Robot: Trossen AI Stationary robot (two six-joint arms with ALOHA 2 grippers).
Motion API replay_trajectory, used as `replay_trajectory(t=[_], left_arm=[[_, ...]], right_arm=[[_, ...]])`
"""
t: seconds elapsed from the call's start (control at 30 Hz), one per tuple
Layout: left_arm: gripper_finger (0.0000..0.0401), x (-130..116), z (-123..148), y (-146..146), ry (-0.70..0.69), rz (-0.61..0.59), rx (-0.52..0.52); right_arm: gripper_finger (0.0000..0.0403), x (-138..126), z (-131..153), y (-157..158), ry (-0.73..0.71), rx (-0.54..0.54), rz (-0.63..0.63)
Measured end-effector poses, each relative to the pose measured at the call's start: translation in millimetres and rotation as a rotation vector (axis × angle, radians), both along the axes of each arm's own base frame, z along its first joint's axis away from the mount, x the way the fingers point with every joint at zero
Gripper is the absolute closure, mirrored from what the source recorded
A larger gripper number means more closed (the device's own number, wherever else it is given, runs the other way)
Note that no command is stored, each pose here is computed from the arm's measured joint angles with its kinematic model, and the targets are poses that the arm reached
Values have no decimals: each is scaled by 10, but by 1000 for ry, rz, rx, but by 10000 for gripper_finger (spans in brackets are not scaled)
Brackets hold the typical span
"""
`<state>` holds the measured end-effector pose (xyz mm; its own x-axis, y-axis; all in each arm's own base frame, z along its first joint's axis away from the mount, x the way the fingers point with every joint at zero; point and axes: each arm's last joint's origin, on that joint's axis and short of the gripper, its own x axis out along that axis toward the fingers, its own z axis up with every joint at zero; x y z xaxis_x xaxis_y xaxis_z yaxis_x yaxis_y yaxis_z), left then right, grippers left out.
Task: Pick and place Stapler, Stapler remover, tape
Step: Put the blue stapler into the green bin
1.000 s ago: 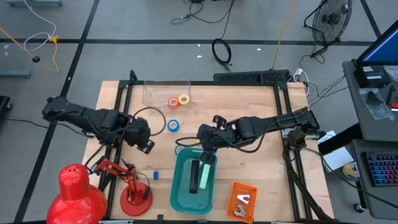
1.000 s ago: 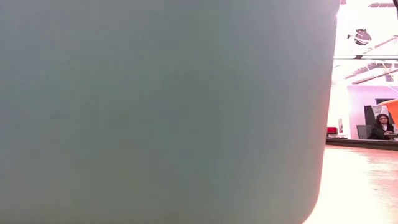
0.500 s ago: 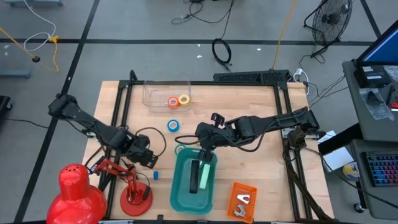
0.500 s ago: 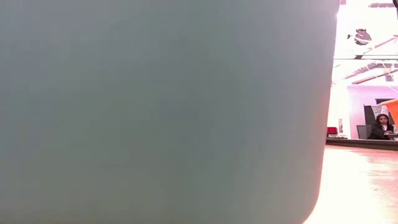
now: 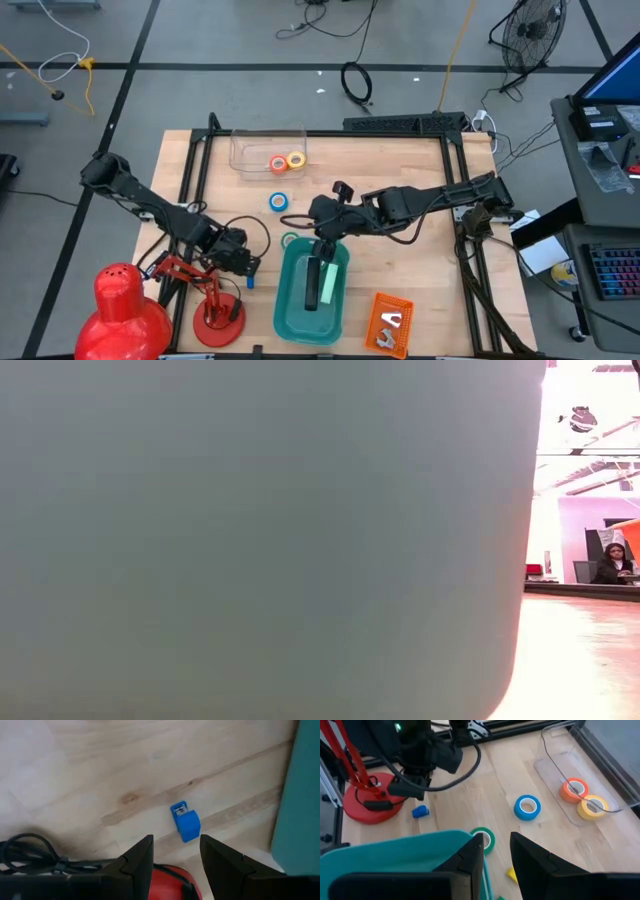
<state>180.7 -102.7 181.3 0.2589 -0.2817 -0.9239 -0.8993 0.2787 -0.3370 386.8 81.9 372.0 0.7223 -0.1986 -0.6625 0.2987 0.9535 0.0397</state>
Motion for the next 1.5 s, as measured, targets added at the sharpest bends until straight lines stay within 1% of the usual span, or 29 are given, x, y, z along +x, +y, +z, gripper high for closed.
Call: replay_trajectory(t=[0.13, 0.27, 0.5, 0.73, 0.97, 1.33, 1.5], left_arm=[[238, -11, -42, -26, -13, 3, -22], [238, -10, -56, -22, -20, 21, -16], [238, 56, -88, -55, -44, 18, -36], [238, 186, -262, -144, -30, -30, -66], [238, 239, -397, -182, -2, -74, -64], [238, 271, -412, -133, -16, -94, -43], [238, 286, -412, -101, -13, -101, -53]], right_arm=[[314, 13, 14, 3, -19, 2, 3], [314, 14, 14, 3, -20, 2, 3], [314, 13, 14, 3, -19, 2, 3], [314, 14, 14, 3, -19, 0, 5], [314, 15, 16, 4, -21, 0, 6], [314, 38, 43, 24, -58, 7, 19], [314, 49, 57, 31, -75, 5, 27]])
